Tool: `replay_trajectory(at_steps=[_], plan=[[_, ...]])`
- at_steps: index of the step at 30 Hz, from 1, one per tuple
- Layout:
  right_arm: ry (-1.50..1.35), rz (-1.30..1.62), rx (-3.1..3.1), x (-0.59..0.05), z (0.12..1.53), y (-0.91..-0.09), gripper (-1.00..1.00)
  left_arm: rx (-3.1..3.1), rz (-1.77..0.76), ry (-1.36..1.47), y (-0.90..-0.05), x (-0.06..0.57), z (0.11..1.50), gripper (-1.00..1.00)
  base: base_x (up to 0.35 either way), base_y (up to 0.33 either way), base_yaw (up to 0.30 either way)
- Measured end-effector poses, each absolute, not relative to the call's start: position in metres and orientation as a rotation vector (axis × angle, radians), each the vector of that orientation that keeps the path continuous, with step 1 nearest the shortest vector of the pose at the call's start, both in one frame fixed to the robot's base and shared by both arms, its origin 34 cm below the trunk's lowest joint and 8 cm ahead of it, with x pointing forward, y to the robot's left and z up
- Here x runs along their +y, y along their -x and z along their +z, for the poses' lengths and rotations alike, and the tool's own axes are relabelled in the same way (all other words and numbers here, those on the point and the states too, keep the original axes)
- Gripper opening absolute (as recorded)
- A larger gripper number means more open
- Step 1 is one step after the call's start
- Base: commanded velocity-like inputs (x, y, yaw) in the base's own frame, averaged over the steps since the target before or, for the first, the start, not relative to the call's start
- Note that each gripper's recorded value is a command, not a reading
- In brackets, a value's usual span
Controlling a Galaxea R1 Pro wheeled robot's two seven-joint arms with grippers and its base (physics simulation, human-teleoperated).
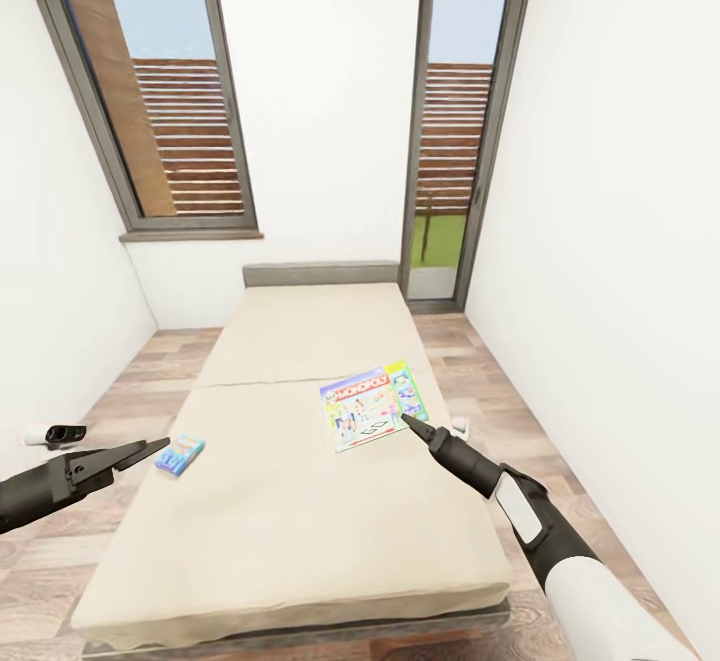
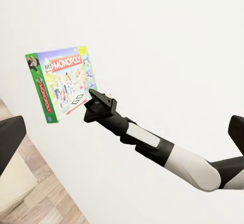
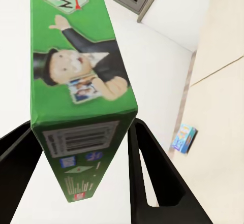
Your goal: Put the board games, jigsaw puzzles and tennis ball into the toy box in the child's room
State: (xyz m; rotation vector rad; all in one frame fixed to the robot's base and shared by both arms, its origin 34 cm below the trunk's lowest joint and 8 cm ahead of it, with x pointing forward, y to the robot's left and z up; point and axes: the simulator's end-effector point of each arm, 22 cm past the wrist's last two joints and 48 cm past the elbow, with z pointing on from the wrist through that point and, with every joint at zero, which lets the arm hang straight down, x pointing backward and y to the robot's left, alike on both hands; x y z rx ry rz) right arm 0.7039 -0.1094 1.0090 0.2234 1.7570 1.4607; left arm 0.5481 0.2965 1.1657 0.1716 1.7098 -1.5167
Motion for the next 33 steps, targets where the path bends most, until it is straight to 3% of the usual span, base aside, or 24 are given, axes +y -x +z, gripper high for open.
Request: replay_trajectory(at_steps=[33], plan=[[-0.246,1.406,1.795,-0.113,1.005,-0.709,-1.0,1.698,-1.514,-0.183,-0.546,0.296,1.171,1.0,-0.016,0.0,0.011]])
